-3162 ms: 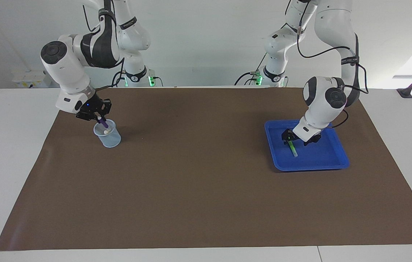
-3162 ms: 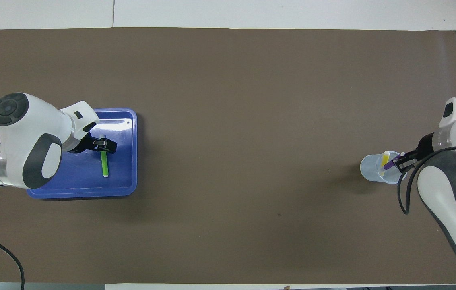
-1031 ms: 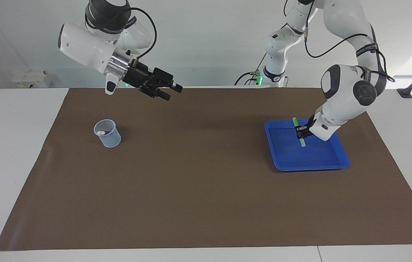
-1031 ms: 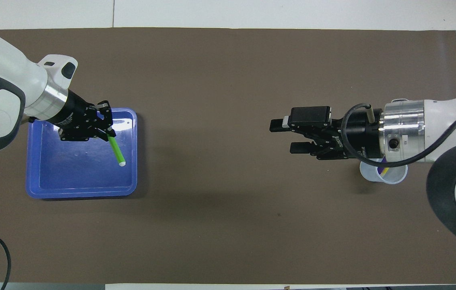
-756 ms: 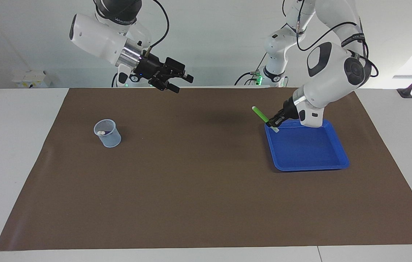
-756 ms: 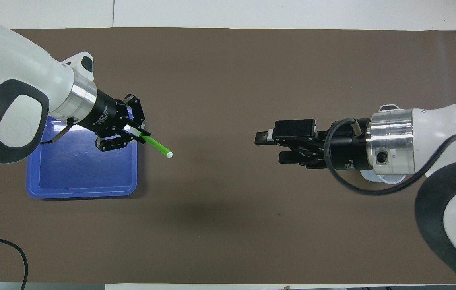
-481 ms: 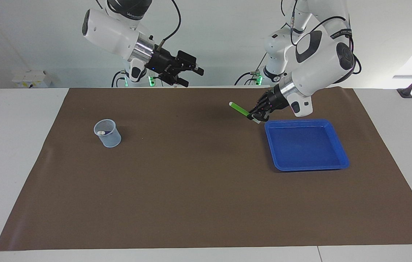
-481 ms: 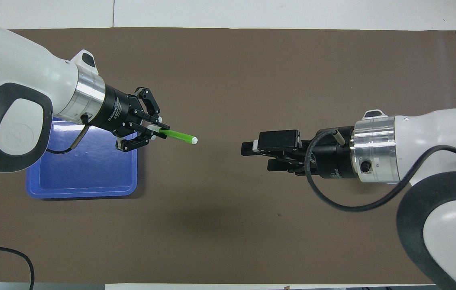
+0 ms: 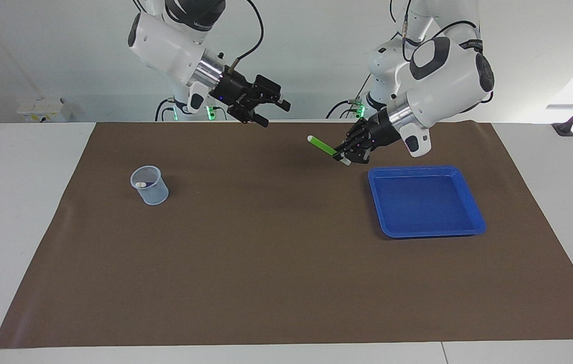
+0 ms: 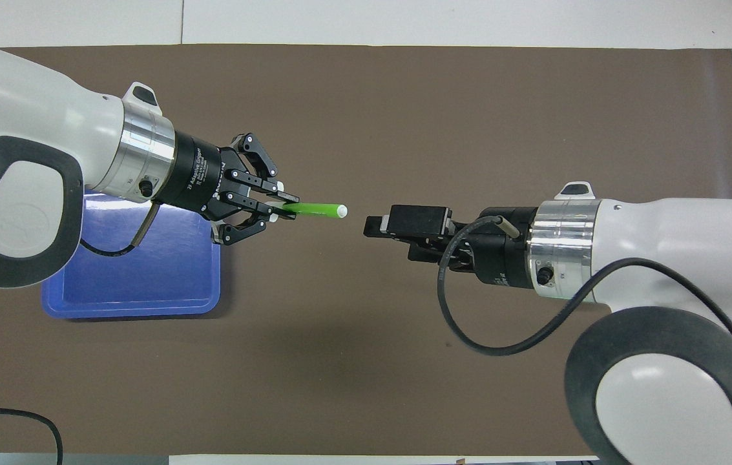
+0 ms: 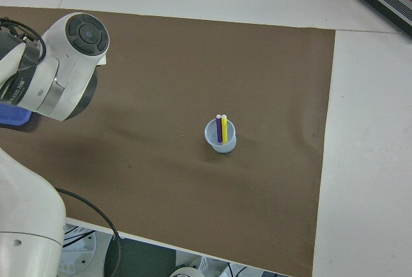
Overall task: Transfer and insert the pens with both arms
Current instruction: 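Grasp the green pen with the right gripper, open the left gripper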
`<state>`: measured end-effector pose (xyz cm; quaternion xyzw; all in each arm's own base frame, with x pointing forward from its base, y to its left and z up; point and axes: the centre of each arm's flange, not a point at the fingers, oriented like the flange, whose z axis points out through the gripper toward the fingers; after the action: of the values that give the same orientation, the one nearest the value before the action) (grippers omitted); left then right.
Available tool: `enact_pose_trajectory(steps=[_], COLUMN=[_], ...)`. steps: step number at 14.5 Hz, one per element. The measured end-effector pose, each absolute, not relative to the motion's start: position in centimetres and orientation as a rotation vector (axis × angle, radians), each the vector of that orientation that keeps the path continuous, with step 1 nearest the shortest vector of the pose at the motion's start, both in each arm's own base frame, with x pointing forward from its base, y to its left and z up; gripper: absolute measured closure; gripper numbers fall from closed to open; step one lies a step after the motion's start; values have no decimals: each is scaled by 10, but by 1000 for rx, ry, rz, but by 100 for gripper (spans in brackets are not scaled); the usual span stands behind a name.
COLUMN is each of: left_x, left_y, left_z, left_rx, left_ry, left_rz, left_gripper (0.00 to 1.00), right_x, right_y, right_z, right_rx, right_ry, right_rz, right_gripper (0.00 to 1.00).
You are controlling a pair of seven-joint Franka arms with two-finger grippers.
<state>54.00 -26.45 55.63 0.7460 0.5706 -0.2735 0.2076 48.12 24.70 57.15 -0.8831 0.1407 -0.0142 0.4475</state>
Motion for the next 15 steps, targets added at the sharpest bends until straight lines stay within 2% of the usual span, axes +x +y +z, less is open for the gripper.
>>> enact_pose_trajectory(steps=[7,8,9,10,12,14,15], left_x=[523,521,517,514,507,505,504], left_y=[-292,-294,-298,-302,-307,-308,-309], left_z=[562,562,561,559,558,558,559], left_rx=[2021,2017,2016,2014,2008,2008,2007], left_ry=[1616,1619,1621,1623,1629,1634,1635], left_rz=[-795,-794,-792,-787,-779,-770,-769], left_gripper=[84,84,84,84,84,84,84], right_x=[495,494,493,493,491,490,490], right_y=[251,254,256,257,261,262,262], right_z=[557,557,557,558,560,560,560], right_rx=[-2173,-2174,-2175,-2174,-2173,-2174,-2174], right_ry=[431,426,421,417,409,406,406], right_rz=[-143,-141,-141,-141,-140,-139,-139], right_gripper=[4,9,9,14,18,37,37])
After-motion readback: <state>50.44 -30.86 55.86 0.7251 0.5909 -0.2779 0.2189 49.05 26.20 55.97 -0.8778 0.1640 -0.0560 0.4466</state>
